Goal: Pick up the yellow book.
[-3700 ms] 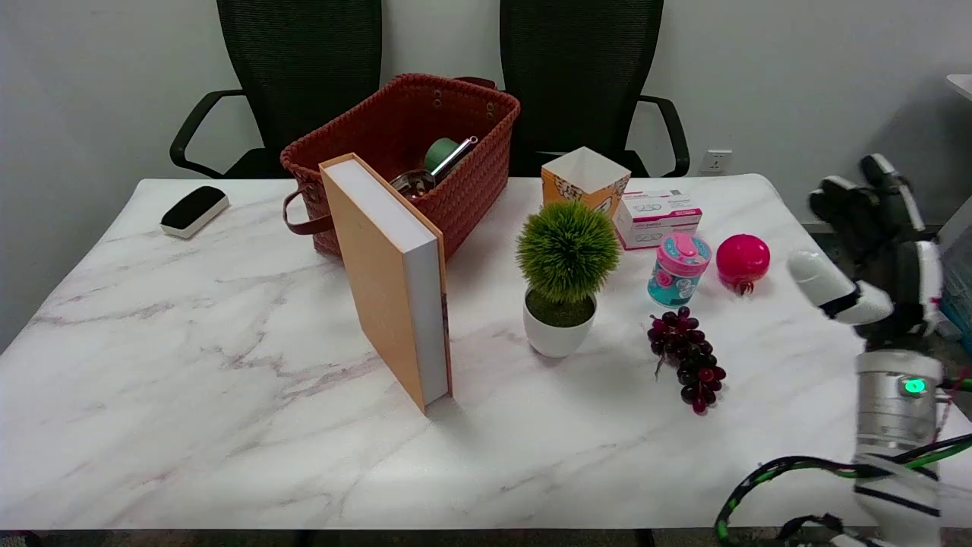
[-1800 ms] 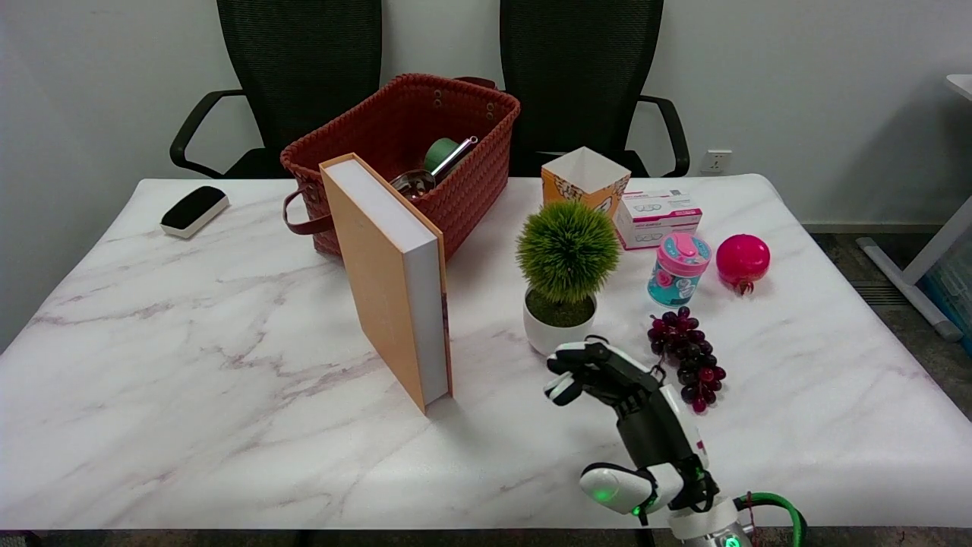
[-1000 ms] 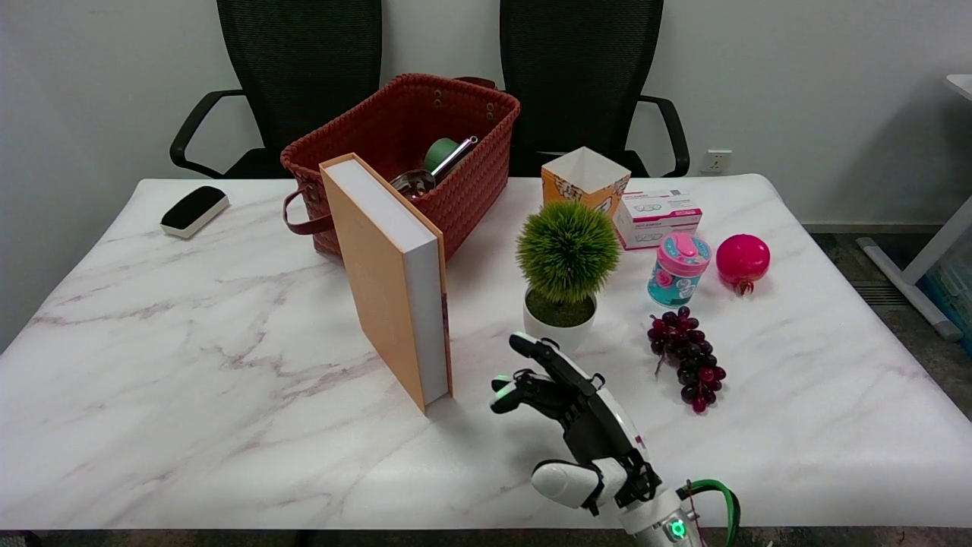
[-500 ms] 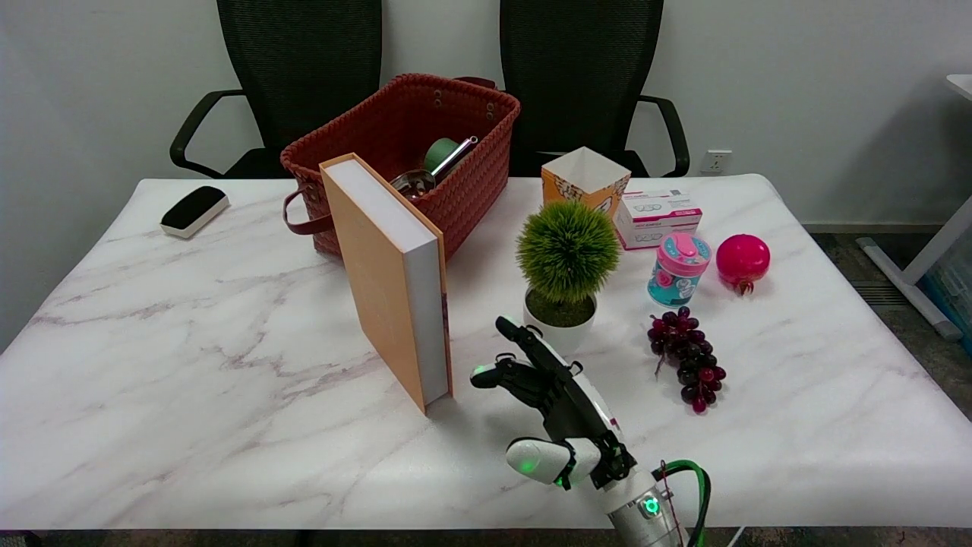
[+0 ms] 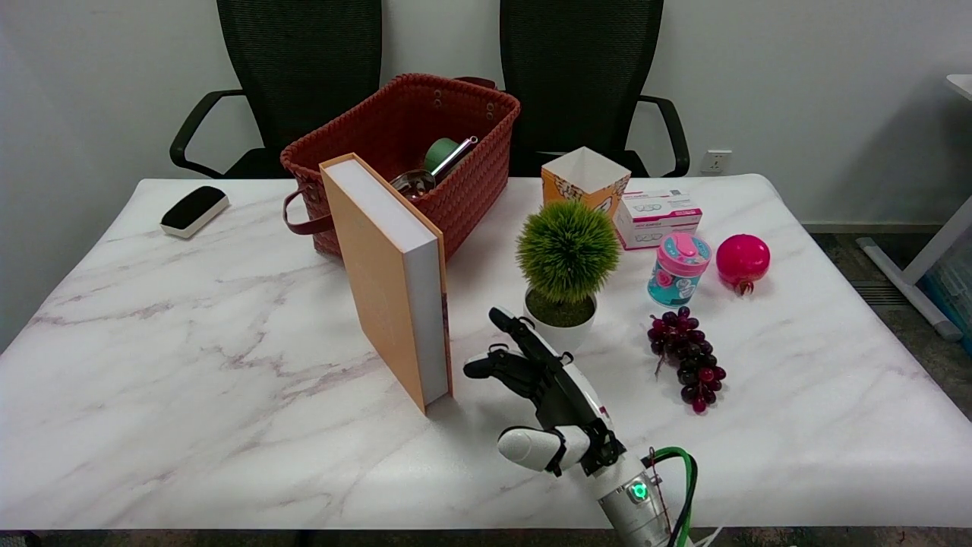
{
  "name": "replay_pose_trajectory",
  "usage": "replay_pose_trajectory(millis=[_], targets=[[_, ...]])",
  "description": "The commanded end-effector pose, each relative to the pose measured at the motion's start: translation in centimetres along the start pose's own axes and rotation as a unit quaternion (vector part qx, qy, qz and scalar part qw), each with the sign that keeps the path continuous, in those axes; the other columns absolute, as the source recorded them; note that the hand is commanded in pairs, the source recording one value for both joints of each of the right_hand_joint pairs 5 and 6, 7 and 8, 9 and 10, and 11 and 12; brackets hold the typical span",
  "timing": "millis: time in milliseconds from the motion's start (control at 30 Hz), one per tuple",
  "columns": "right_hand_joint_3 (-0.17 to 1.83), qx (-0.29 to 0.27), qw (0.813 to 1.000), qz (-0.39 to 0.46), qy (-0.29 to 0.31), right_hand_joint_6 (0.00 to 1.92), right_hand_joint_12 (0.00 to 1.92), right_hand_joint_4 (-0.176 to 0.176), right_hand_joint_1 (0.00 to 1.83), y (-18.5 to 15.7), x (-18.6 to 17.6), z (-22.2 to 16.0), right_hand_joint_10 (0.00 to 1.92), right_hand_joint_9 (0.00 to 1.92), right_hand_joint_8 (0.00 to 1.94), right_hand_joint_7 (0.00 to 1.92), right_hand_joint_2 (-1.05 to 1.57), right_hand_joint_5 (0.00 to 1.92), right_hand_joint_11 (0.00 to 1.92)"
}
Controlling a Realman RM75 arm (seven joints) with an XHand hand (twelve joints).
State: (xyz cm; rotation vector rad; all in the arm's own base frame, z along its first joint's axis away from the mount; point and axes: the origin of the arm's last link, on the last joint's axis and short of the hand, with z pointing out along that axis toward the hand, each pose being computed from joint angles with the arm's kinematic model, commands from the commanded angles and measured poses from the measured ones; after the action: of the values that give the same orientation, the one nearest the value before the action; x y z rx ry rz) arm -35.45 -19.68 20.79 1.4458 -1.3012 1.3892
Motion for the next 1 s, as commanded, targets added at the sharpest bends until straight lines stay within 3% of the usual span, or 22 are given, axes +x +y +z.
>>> replay_pose_trajectory(millis=[33, 600, 1000], targets=[[0.37, 0.007, 1.0, -0.007, 0.001, 0.17, 0.48, 0.0, 0.86, 0.0, 0.7, 1.8, 0.62, 0.62, 0.7, 0.7, 0.1, 0.17, 0.48], [0.37, -0.002, 1.0, -0.009, 0.004, 0.16, 0.48, 0.0, 0.87, 0.2, 1.0, 2.2, 0.58, 0.58, 0.64, 0.64, 0.1, 0.16, 0.48], [0.37, -0.003, 1.0, -0.01, 0.001, 0.01, 0.46, 0.0, 0.87, 0.3, 1.0, 3.0, 0.42, 0.42, 0.44, 0.44, 0.1, 0.01, 0.46]])
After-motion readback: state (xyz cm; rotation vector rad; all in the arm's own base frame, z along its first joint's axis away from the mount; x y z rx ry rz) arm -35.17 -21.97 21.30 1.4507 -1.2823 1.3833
